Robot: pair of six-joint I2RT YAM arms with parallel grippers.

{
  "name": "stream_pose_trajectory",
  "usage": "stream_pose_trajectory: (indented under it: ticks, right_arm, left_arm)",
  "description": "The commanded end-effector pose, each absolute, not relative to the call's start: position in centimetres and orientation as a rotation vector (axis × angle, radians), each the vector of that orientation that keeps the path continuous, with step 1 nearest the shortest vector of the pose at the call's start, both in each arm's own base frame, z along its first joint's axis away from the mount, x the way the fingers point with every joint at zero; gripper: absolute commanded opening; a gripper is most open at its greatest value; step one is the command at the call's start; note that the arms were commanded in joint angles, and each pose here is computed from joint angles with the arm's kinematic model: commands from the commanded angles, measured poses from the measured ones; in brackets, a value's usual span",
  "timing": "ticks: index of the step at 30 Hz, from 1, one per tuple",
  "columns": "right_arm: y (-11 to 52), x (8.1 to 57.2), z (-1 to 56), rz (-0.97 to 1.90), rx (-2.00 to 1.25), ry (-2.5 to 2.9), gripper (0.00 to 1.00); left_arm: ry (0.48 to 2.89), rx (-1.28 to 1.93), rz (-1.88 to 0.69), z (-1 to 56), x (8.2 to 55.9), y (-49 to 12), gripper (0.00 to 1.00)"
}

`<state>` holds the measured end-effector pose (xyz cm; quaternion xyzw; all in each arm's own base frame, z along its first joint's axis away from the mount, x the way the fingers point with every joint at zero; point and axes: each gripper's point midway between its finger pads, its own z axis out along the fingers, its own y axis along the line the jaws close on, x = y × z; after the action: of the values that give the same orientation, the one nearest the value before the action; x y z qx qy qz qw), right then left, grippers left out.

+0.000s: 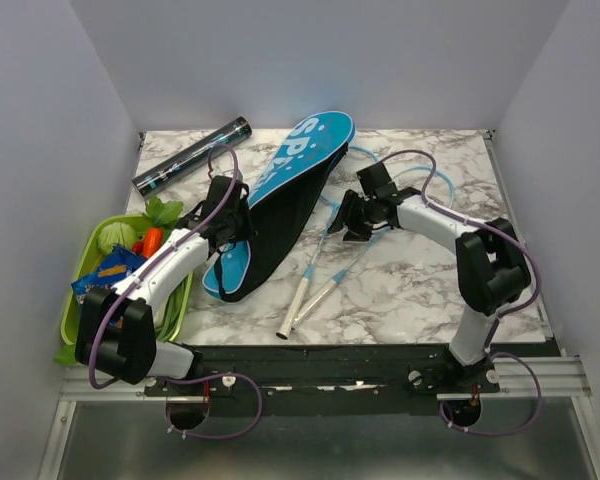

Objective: Pack up the badminton gear

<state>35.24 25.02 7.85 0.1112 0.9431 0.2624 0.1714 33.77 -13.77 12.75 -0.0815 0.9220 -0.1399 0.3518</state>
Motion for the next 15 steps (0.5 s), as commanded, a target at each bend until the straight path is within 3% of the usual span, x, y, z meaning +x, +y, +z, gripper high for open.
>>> stream_pose_trajectory:
  ticks: [1,8,15]
  right_arm:
    - [26.9,37.8,7.8,0.693,0.429,2.622,0.58]
    - [28.6,38.4,4.9,0.571,0.487,2.694,0.58]
    - [28.8,38.0,2.2,0.467,0.540,2.754,0.50]
  left_arm:
    - [2.291,-0.191,-0.487,15.2,34.6,-15.1,0.00]
    - [2.279,-0.209,-0.493,14.9,34.3,-15.0,0.00]
    - [2.274,-0.196,-0.516,15.3,33.9,-15.2,0.00]
